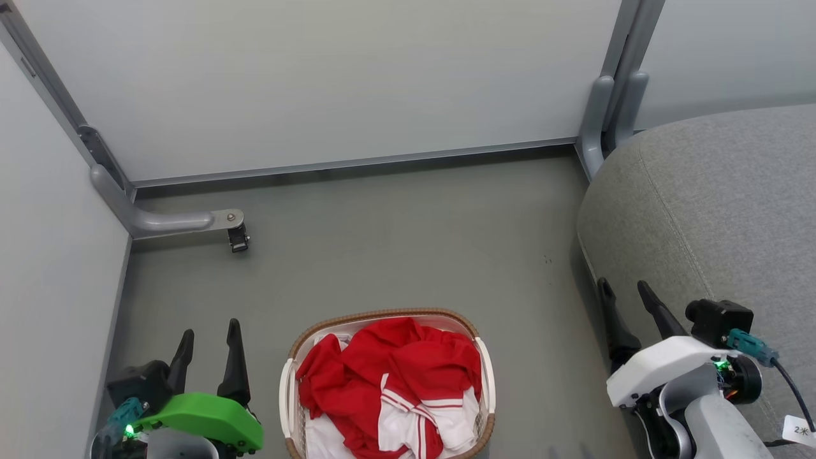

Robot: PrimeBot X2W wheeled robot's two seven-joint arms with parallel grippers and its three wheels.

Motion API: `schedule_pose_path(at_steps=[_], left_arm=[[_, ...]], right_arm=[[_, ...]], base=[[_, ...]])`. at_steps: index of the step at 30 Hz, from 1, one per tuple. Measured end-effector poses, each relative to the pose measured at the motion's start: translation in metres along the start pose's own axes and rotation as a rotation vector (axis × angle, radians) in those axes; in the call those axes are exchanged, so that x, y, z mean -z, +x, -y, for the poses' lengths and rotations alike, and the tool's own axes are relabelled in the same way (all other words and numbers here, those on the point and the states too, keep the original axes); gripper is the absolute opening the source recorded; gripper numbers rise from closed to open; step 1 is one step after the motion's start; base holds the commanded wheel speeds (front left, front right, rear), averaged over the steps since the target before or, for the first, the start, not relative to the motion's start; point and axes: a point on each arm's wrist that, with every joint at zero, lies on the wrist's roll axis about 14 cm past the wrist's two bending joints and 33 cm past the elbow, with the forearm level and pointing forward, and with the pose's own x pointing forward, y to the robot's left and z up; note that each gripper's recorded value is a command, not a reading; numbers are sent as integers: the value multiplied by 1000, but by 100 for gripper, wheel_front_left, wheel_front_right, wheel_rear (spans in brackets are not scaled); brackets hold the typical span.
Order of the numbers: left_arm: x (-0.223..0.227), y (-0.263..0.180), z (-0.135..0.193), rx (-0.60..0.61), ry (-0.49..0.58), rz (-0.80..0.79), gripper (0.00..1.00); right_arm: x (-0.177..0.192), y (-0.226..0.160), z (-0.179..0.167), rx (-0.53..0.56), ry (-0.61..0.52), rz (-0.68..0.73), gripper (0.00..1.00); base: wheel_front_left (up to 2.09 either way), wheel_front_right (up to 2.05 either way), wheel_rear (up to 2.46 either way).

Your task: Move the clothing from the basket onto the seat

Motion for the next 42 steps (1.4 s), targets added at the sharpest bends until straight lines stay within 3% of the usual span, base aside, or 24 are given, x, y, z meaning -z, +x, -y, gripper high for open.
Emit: schedule_pose_path(at_steps=[14,42], left_arm=[[8,-5,2,3,117,-4,100],[8,-8,-1,-11,256,35,100]], right_arm=[[10,-2,-3,-19,-140,-21,100],[13,-3,9,-1,-343,-18,100]], base=[[0,0,0],[0,0,0]])
